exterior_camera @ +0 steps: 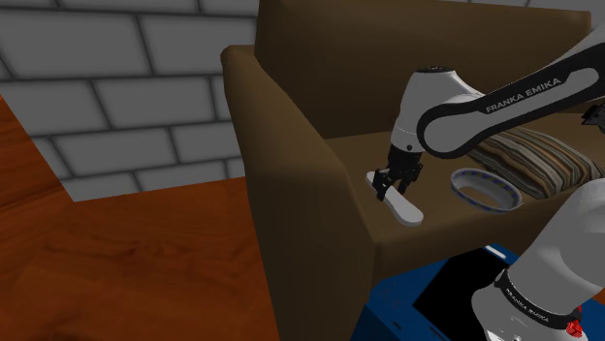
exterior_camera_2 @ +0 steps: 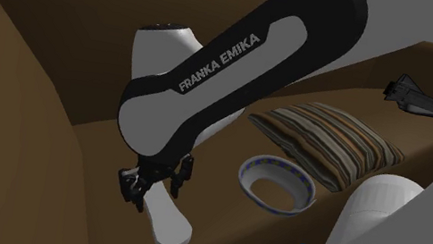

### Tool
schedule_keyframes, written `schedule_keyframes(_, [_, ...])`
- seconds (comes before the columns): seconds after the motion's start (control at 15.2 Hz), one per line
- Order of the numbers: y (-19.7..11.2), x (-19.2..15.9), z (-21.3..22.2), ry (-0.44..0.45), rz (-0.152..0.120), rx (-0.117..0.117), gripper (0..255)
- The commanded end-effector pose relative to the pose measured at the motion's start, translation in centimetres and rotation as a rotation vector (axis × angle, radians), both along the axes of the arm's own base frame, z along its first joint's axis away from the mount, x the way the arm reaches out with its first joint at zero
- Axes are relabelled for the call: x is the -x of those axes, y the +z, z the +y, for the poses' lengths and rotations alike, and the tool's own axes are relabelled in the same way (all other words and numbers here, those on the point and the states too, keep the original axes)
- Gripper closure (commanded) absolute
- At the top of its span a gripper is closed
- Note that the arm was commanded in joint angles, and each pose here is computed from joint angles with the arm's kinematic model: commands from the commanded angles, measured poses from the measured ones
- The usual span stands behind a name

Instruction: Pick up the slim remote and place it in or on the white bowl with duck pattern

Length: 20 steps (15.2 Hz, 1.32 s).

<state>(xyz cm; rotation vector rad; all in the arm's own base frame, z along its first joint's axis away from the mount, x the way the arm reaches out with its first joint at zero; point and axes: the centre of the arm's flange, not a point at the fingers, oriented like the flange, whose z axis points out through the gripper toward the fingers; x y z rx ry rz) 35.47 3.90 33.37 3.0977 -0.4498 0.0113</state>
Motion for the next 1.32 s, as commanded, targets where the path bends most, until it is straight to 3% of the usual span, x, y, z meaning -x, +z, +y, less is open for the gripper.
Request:
schedule_keyframes(0.0, [0.0, 0.0, 0.0, 0.000, 0.000, 0.000, 255])
schedule_keyframes(0.46, [0.0, 0.0, 0.0, 0.000, 0.000, 0.000, 255])
schedule_keyframes(1.25, [6.3, 0.0, 0.0, 0.000, 0.000, 0.000, 255])
